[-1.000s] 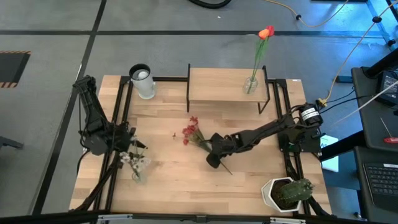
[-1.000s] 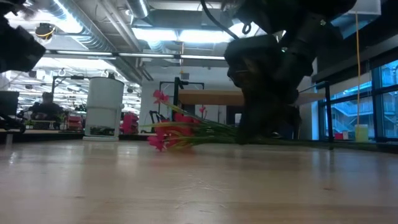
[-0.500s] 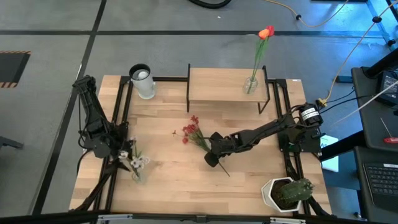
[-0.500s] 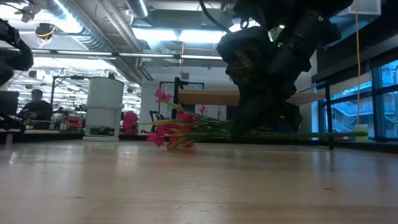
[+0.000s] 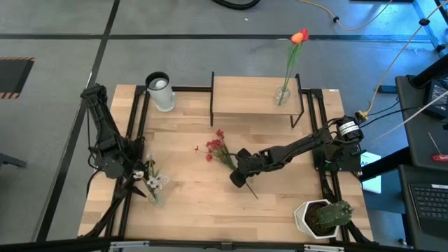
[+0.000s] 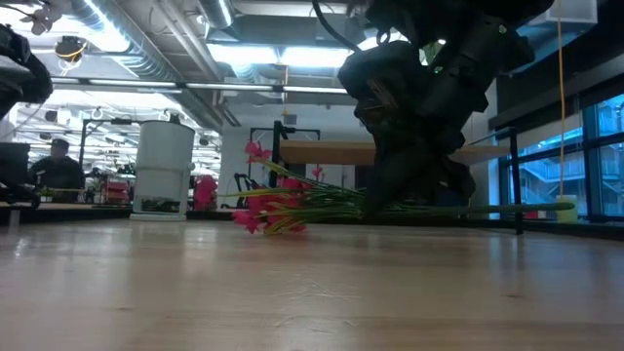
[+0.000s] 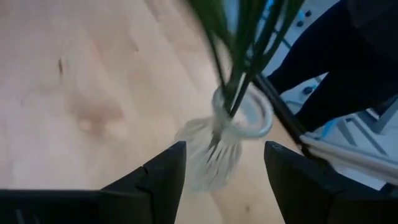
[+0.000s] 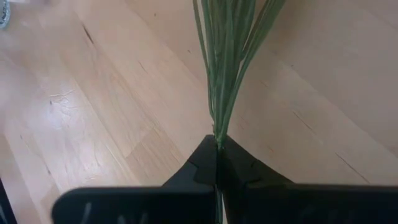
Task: Pick and place flowers into a vace then onto a shelf
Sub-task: Put the red flowers into the transparent vase
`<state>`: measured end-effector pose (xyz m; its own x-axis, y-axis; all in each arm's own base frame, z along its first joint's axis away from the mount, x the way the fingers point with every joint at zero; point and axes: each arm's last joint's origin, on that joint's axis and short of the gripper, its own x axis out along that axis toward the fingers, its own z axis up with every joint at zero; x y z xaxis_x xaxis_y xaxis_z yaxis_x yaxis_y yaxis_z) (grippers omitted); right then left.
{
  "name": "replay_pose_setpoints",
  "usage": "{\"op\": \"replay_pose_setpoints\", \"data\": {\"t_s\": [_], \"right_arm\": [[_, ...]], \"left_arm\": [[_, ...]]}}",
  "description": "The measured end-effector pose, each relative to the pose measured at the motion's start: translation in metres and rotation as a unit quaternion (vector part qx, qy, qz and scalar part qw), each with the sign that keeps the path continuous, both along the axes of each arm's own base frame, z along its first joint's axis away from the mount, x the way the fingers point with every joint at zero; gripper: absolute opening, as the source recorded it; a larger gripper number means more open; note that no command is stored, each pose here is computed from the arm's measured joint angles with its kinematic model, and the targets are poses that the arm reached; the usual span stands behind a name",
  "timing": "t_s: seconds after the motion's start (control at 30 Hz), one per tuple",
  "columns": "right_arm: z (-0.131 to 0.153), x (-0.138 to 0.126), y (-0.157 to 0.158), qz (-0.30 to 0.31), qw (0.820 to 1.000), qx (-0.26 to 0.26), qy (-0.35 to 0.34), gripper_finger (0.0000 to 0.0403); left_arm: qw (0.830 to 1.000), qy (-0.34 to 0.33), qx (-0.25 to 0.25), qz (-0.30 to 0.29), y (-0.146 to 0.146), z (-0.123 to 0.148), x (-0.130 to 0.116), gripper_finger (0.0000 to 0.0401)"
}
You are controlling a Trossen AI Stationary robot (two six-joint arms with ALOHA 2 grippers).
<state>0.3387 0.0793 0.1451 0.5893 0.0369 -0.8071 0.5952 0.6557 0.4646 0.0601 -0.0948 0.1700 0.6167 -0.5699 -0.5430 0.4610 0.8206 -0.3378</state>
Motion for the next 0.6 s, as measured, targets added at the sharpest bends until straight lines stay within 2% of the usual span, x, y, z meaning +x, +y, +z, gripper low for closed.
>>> {"op": "replay_pose_setpoints", "data": {"t_s": [0.13, 0.27, 0.5, 0.6], "right_arm": [[0.000, 0.000, 0.000, -0.003, 1.000, 0.002, 0.000, 0.0005], [0.000, 0.000, 0.000, -0.003, 1.000, 0.002, 0.000, 0.0005], [0.000, 0.000, 0.000, 0.000, 1.000, 0.000, -0.001, 0.0005], [0.000, 0.000, 0.000, 0.000, 1.000, -0.001, -0.001, 0.0005]], "left_arm": [[1.000, -0.020, 0.009, -0.007, -0.008, 0.000, 0.005, 0.0210], [1.000, -0.002, 0.030, -0.010, -0.014, -0.006, 0.007, 0.0210], [1.000, -0.027, 0.013, 0.004, -0.027, -0.006, 0.016, 0.0212], [0.999, -0.024, 0.020, 0.005, -0.031, -0.010, 0.018, 0.0212]]}}
